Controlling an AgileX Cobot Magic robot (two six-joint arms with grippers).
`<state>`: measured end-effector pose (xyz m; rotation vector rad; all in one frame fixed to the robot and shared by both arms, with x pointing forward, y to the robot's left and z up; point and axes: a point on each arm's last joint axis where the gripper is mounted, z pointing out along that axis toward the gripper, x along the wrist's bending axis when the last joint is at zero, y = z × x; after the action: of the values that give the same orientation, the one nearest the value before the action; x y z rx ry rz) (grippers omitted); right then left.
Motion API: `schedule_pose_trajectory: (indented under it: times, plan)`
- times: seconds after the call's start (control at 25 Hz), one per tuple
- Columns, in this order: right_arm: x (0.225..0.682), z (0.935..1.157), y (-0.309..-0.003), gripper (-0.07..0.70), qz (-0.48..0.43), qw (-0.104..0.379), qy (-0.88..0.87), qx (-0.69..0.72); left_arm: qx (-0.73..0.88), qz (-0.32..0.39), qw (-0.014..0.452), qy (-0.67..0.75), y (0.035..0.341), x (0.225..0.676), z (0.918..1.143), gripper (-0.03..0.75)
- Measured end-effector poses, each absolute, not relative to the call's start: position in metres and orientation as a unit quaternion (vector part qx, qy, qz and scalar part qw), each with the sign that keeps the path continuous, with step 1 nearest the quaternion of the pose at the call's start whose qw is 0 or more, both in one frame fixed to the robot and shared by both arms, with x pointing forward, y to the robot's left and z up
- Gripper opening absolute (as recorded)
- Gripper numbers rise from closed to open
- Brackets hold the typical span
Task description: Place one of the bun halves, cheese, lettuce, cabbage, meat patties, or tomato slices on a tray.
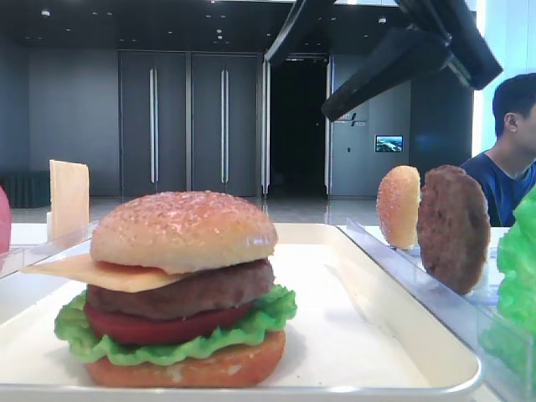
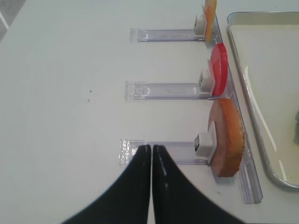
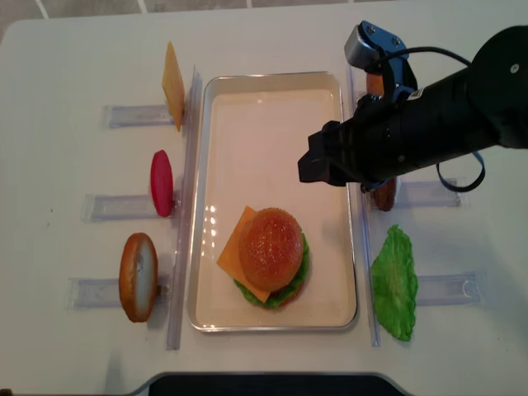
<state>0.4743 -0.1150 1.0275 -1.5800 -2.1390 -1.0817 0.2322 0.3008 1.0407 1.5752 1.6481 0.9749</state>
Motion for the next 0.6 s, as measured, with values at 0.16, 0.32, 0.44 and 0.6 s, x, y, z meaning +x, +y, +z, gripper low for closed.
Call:
schedule_pose_trajectory:
  times: [0.16, 0.32, 0.44, 0.6]
  plan:
    - [0.478, 1.047, -0.118, 0.394, -0.332, 0.11, -0.764, -0.541, 0.601, 0.372, 0.325, 0.629, 0.301, 0.232, 1.041, 0.0]
    - [0.483, 1.064, -0.124, 0.394, -0.291, 0.076, -0.784, -0.543, 0.6, 0.372, 0.325, 0.629, 0.301, 0.232, 1.041, 0.0]
    - [0.486, 1.075, -0.13, 0.394, -0.259, 0.043, -0.792, -0.551, 0.6, 0.371, 0.326, 0.629, 0.301, 0.232, 1.041, 0.0]
    - [0.49, 1.091, -0.139, 0.394, -0.222, -0.001, -0.8, -0.557, 0.6, 0.371, 0.326, 0.63, 0.301, 0.232, 1.041, 0.0]
